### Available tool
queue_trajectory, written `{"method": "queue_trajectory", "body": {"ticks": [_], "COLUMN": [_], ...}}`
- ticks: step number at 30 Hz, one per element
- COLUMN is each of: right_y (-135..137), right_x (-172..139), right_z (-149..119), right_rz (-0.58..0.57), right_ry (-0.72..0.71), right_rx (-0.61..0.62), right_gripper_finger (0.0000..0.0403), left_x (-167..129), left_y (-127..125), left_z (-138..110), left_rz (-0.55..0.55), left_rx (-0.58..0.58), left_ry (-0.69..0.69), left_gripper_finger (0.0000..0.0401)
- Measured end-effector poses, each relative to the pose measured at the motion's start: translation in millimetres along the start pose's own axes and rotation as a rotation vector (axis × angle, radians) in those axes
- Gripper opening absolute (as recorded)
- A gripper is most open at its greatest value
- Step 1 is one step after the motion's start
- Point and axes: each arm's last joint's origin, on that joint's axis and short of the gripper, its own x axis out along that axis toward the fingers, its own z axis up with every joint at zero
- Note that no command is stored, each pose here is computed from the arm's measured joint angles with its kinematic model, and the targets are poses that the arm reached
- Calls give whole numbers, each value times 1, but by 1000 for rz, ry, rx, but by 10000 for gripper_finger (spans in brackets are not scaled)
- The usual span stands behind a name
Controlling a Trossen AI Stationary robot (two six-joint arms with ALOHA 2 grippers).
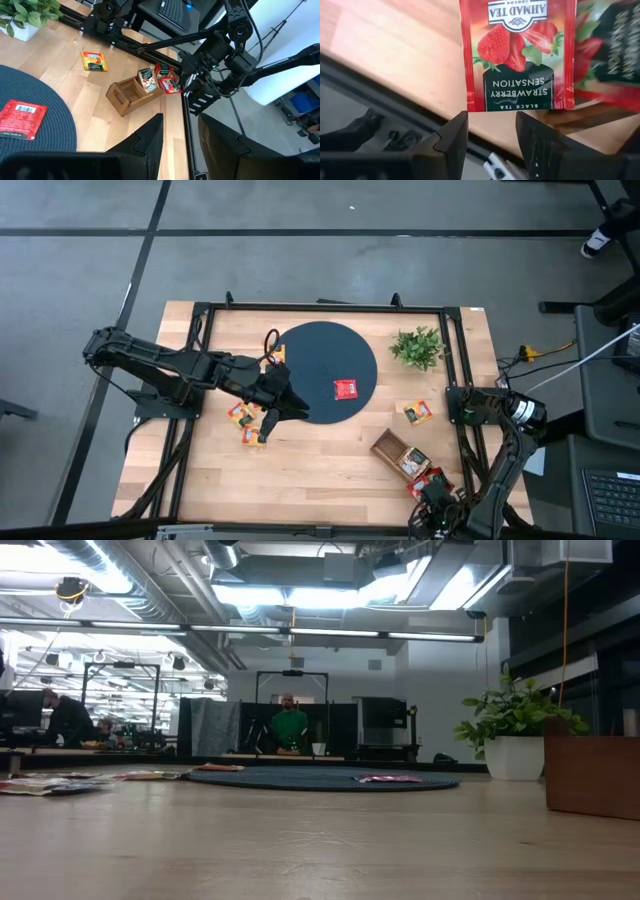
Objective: Pick & Place Tea
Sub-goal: Put the red tea bag into the right section of the wooden organizer
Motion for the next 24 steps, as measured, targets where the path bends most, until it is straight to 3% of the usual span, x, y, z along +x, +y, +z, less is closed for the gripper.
{"method": "queue_trajectory", "body": {"ticks": [24], "right_y": [-2], "right_x": [1], "right_z": [25], "right_rz": [-133], "right_ry": [-120], "right_rx": [33], "right_gripper_finger": [167], "left_x": [0], "left_y": [0], "left_z": [0], "left_rz": [0], "left_rx": [-1], "left_ry": [0], "left_gripper_finger": [118]}}
